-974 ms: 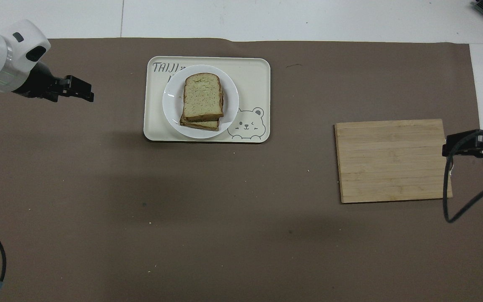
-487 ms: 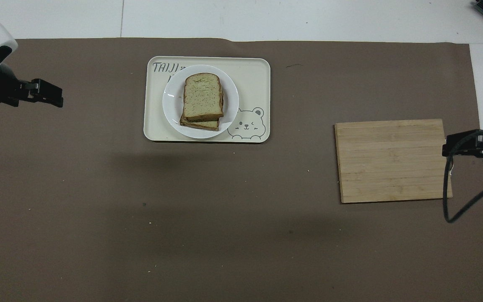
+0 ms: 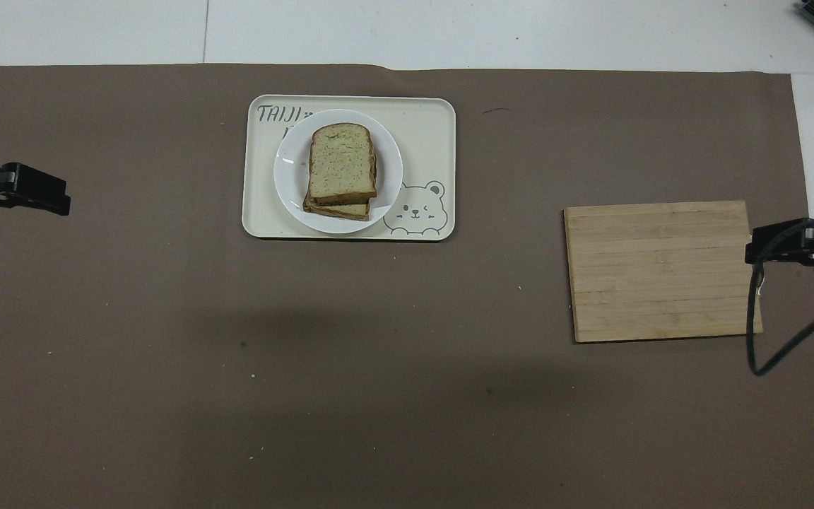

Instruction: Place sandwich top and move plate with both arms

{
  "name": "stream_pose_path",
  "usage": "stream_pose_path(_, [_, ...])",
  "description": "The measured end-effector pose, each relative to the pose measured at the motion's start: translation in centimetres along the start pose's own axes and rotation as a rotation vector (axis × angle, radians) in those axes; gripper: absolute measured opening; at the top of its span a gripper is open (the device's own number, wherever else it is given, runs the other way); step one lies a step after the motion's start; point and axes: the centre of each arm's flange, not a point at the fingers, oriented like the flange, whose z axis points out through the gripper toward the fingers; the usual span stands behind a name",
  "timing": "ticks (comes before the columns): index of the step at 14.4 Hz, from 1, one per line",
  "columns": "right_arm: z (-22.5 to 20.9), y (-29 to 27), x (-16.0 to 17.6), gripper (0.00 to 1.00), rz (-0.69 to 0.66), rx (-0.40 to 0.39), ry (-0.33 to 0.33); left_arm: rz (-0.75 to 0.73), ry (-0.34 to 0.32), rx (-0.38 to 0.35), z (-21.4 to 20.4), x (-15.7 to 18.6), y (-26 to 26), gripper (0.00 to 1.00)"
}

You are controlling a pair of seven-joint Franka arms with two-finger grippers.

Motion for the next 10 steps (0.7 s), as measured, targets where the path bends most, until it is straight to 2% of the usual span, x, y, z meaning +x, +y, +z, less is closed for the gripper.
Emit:
stream_pose_path(4, [0.0,0.0,0.0,1.0,0.0,0.0,0.0,-0.001,-0.024,0.005,0.2,-1.7,0.1,1.0])
stream_pose_path(10, [0.0,0.0,0.0,1.0,0.0,0.0,0.0,0.0,-0.036,0.007,0.7,-2.2,0.2,1.0])
